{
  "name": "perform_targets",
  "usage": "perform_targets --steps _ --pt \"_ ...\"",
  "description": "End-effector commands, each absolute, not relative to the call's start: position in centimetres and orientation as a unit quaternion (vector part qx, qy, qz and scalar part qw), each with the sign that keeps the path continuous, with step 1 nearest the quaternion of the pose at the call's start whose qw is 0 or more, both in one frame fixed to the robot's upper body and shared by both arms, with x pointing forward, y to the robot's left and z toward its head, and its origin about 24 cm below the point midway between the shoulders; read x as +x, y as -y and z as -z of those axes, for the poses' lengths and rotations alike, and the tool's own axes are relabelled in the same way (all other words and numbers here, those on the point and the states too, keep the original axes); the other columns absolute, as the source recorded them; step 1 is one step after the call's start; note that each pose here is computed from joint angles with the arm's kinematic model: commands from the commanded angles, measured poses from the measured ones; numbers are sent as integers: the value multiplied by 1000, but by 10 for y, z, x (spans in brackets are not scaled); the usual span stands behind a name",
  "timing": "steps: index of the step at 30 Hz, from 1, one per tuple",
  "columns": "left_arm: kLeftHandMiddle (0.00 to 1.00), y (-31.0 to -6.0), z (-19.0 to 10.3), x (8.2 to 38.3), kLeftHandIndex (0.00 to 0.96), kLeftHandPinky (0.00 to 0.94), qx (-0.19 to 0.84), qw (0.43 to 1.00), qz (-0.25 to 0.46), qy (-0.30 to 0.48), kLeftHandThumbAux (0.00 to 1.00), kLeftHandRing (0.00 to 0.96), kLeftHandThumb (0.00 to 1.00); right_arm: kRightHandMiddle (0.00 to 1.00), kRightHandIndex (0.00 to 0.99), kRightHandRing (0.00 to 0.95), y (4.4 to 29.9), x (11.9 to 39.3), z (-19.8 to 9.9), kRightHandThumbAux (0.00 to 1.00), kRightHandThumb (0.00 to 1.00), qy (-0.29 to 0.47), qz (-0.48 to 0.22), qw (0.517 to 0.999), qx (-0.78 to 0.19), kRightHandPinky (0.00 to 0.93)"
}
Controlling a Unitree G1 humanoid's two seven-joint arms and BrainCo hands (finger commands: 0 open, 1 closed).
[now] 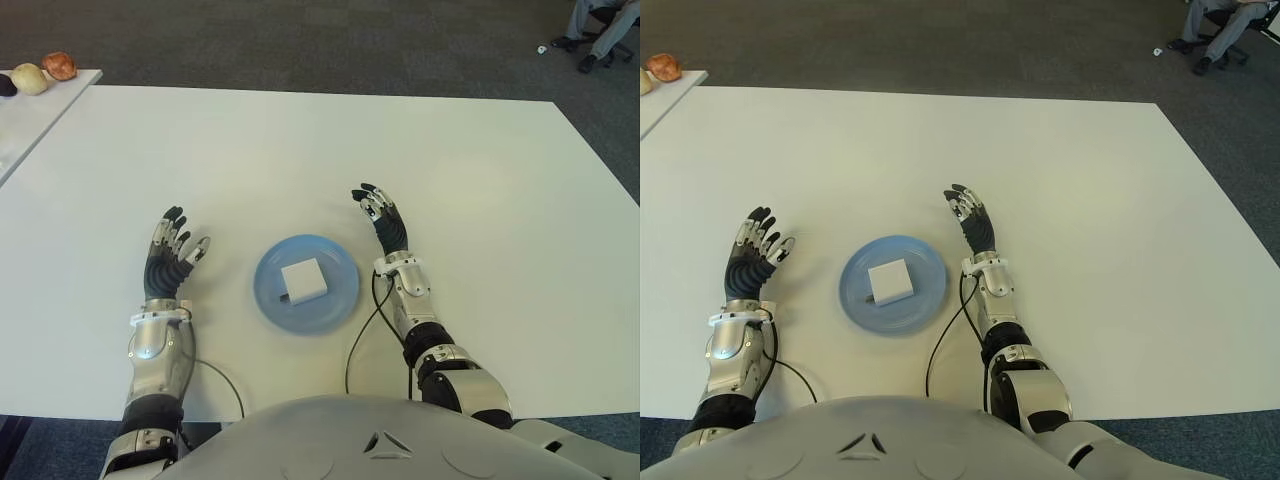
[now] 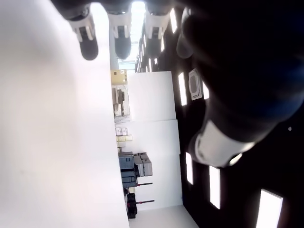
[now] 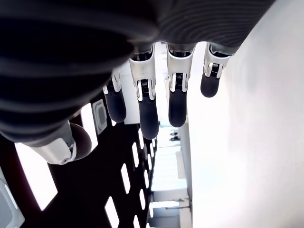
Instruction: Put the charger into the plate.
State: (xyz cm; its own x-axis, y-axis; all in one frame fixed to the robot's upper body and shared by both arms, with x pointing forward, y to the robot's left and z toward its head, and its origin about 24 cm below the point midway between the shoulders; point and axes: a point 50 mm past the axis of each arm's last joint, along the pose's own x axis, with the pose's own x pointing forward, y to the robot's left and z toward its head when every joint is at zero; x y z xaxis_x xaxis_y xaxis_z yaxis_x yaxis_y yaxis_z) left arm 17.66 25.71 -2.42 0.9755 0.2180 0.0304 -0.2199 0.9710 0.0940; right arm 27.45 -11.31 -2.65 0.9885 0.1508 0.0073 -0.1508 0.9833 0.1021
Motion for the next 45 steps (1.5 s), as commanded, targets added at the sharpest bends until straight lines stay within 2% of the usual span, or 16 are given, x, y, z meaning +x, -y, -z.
perform_targets --steps 1,10,15,21,30,45 --pt "0 -254 41 165 0 19 43 993 -106 -40 810 0 0 280 186 207 117 240 68 462 0 -111 -56 991 58 79" --pt "0 -244 37 174 0 22 40 995 -92 -28 833 0 0 259 178 203 117 241 67 497 0 -107 -58 991 52 83" --pt "0 -230 36 176 0 23 46 996 -75 -17 813 0 0 233 167 184 118 242 66 531 0 -102 -49 992 63 72" --pt "0 -214 49 180 0 8 60 996 -59 -38 769 0 0 188 128 140 118 242 64 536 0 -101 -31 991 87 58" --pt "0 -214 60 184 0 0 110 991 -33 -65 659 0 0 98 57 59 116 242 63 592 0 -103 -12 988 118 50" --pt "0 -216 64 187 0 0 114 989 -21 -87 611 0 0 53 28 26 114 242 62 650 0 -106 -5 986 131 52"
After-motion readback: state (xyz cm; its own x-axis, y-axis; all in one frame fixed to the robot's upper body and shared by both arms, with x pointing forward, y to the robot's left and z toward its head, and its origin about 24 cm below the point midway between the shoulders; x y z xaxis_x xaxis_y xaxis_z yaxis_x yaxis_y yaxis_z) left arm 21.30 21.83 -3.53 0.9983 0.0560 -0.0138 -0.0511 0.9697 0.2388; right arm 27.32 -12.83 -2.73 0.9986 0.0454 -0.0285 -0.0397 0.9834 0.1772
